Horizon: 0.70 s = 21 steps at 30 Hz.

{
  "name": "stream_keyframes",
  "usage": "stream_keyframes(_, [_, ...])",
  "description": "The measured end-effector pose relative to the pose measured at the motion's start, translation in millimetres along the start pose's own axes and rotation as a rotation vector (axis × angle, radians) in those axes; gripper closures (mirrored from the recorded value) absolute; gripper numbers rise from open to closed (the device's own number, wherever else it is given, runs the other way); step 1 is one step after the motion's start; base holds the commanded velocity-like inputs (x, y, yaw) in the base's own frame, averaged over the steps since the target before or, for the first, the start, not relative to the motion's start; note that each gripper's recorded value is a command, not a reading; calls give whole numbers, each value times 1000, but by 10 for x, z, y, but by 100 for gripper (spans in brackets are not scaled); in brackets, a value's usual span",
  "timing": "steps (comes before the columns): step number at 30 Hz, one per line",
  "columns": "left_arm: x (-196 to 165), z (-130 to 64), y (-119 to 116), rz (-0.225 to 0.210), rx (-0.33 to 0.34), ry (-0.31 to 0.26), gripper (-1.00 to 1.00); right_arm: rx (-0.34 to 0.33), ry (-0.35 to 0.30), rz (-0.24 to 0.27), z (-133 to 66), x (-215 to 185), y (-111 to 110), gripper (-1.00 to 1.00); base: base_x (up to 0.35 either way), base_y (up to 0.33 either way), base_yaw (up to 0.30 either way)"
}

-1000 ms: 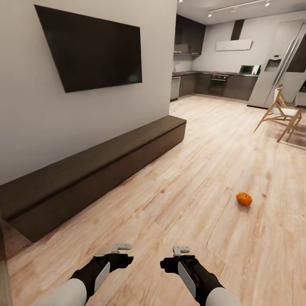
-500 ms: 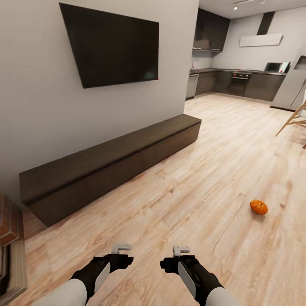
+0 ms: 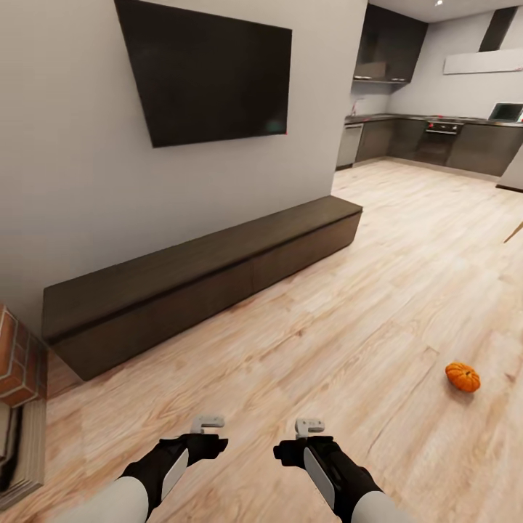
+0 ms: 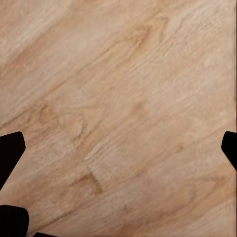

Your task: Place each of the two pumpkins and all three candles from the living room inside a cabinet in the living room (use any cabinet), then make sure every cabinet is closed, and position the cauldron so it is next to a table in the living room.

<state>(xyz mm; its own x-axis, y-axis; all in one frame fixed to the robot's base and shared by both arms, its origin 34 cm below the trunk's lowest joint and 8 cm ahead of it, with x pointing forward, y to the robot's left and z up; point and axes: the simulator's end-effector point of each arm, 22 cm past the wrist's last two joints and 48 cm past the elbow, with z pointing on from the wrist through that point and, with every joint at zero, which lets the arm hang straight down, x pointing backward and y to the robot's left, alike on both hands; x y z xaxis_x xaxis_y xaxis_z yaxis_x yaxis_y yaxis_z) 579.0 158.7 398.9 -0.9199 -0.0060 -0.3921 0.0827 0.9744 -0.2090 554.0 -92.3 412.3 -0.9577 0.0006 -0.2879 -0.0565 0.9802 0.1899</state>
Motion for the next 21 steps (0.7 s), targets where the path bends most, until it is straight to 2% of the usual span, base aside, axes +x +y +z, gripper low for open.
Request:
stream_keyframes(9, [1, 0, 0, 0, 0, 0, -100, 0, -4, -1, -2, -14, 3, -100, 185, -216, 24])
stream_keyframes(21, [-1, 0, 1, 0, 0, -1, -100, 0, -4, -2, -3, -15, 5, -100, 195, -222, 255])
